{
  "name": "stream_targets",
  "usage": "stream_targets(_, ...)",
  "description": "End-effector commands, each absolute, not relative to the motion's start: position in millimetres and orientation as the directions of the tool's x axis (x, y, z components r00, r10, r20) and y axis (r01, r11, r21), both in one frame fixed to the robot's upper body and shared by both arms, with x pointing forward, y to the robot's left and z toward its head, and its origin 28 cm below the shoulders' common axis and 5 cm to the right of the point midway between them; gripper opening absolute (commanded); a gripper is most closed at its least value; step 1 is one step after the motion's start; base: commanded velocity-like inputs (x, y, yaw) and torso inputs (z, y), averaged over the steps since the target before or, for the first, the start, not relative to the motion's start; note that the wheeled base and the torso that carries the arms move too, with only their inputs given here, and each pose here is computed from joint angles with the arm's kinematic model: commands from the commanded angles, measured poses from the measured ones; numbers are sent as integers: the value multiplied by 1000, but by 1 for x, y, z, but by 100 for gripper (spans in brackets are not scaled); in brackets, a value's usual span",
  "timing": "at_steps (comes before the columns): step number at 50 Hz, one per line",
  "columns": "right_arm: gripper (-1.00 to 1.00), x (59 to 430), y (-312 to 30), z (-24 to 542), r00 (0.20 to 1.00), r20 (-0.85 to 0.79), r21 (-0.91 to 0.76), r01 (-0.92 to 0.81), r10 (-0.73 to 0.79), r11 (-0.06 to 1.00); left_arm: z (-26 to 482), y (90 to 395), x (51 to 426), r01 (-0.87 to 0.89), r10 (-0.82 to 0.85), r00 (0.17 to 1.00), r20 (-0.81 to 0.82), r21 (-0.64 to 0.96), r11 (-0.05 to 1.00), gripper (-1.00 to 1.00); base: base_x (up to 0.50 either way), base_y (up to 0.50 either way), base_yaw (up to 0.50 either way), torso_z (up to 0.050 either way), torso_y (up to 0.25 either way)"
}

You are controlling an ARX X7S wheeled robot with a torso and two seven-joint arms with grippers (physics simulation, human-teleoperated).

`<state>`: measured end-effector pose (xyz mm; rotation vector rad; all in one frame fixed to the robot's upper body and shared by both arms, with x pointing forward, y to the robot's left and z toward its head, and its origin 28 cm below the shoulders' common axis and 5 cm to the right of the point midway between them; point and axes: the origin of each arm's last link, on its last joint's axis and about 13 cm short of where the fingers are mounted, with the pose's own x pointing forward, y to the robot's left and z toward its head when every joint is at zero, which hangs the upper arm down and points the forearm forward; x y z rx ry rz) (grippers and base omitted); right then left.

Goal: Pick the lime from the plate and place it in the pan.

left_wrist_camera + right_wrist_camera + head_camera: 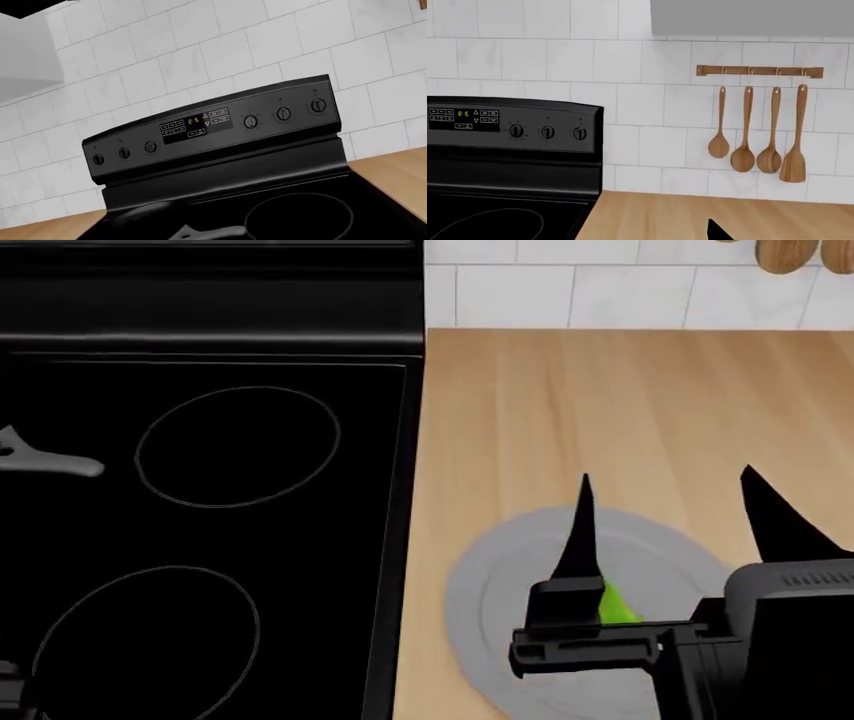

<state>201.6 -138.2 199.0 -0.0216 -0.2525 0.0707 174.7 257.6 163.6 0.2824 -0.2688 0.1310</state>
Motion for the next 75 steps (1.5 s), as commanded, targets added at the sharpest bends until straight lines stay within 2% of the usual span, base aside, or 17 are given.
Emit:
stream_targets(1,100,204,-138,199,969,235,-27,-70,75,997,169,254,171,-134,58,954,296,245,960,100,0,0,0,0,0)
stream_targets(6,100,208,-136,202,978,165,3,-128,126,992,169,253,172,-132,56,954,295,246,960,100,0,0,0,0,0)
stream_targets(9,100,219,-134,201,994,34,-20,-99,99,995,169,253,171,-130,54,955,293,246,961,100,0,0,0,0,0)
stream_targets(27,100,243,-133,177,981,-148,-63,-136,126,989,167,255,169,-126,53,957,284,246,961,100,0,0,0,0,0)
stream_targets(47,100,246,-138,151,965,-250,-42,-85,72,996,169,257,163,-115,44,962,270,256,960,100,0,0,0,0,0)
stream_targets(75,100,271,-146,145,956,-291,-32,-53,41,998,171,252,167,-95,24,962,274,249,964,100,0,0,0,0,0)
